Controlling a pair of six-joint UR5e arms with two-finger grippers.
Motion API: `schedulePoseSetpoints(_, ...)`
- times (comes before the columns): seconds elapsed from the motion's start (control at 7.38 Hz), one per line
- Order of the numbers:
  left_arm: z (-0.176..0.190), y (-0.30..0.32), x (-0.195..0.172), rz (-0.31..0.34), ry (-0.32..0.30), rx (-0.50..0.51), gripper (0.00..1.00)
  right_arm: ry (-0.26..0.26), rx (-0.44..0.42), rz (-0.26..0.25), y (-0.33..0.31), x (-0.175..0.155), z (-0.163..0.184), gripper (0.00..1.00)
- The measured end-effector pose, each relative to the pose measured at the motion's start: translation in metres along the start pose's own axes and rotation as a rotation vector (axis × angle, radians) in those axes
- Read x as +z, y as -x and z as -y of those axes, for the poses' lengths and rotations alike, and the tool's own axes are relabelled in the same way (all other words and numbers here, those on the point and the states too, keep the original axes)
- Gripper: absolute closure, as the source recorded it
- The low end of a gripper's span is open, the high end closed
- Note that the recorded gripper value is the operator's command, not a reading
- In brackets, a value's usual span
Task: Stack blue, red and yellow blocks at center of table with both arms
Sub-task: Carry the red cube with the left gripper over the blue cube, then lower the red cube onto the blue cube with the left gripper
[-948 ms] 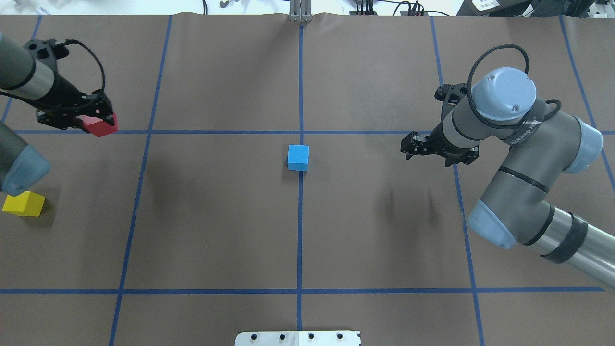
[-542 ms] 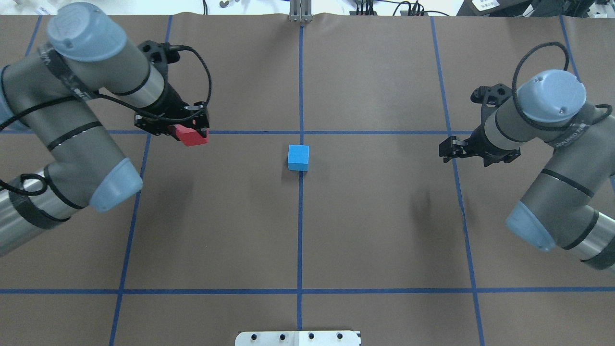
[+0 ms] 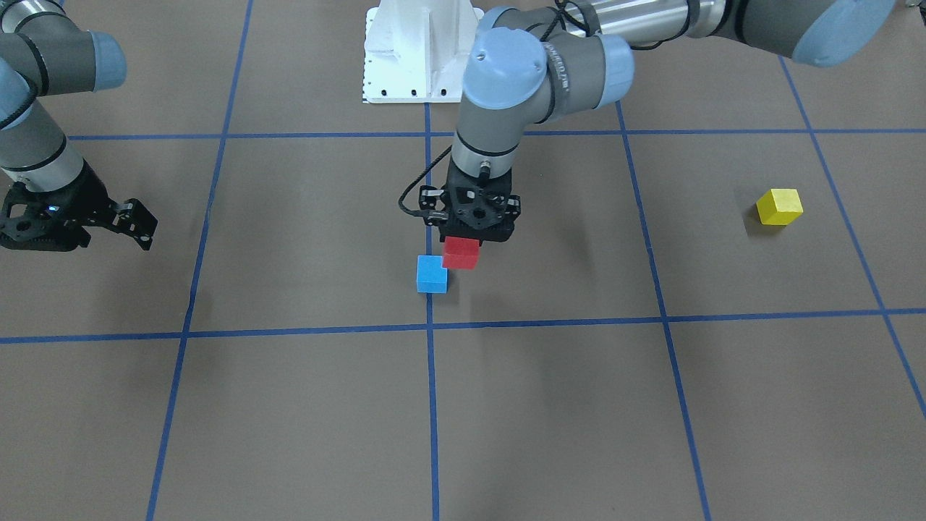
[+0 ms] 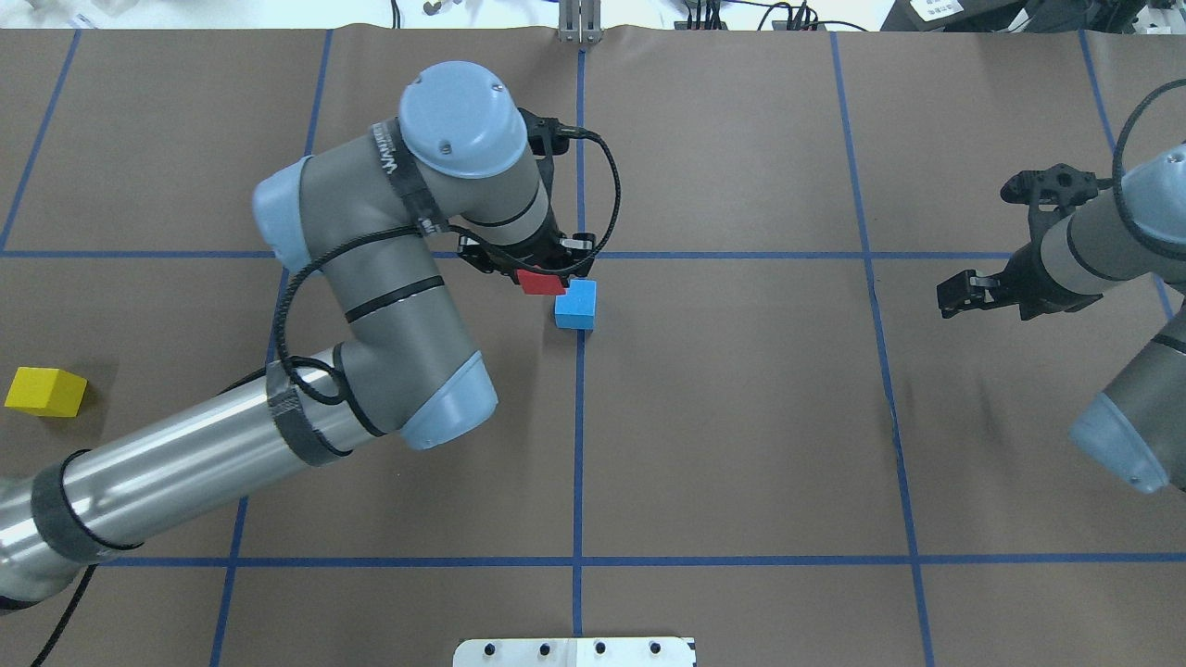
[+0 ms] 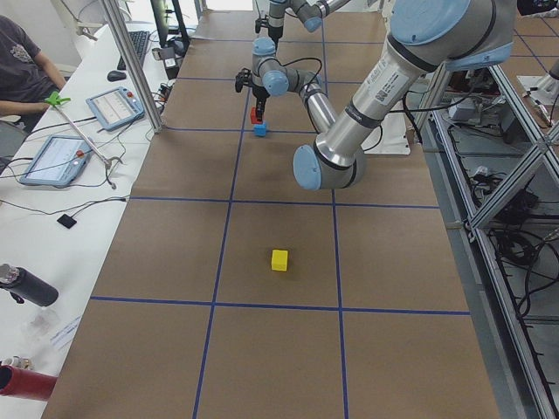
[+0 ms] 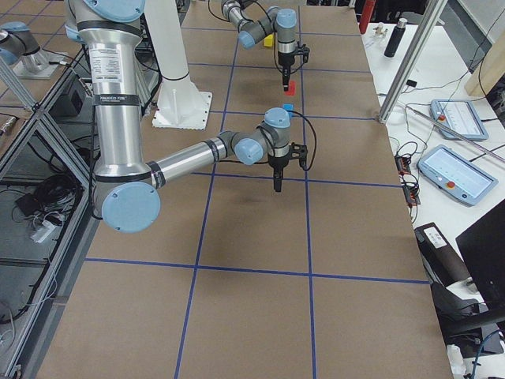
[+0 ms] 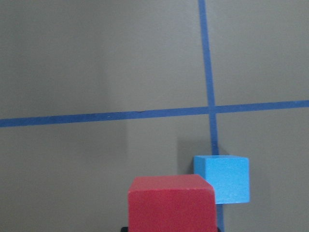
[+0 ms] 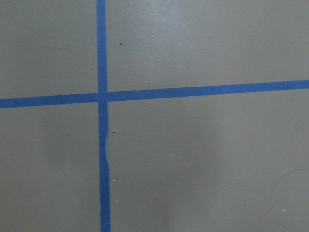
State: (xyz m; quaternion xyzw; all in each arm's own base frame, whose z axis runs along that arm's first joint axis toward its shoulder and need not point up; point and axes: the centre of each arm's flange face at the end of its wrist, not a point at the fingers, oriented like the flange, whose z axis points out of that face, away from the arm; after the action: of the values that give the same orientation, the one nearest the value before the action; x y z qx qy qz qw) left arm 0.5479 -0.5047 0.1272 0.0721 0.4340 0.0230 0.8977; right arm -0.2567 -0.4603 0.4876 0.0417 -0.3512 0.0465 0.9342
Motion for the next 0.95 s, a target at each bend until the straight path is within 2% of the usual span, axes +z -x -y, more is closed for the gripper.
schedulePoseSetpoints(0.27,0.011,-0.029,0.015,0.023,0.021,0.035,1.00,-0.002,-0.002,0.008,-0.012,0.002,-0.004,0.00)
schedulePoseSetpoints(0.54,0.014,-0.029,0.027,0.048,0.041,0.087,1.00,-0.002,0.004,0.005,-0.020,0.002,-0.006,0.00)
schedulePoseSetpoints(0.95,0.013,-0.026,0.032,0.054,0.059,0.092,1.00,-0.001,0.008,0.002,-0.023,0.002,-0.007,0.00)
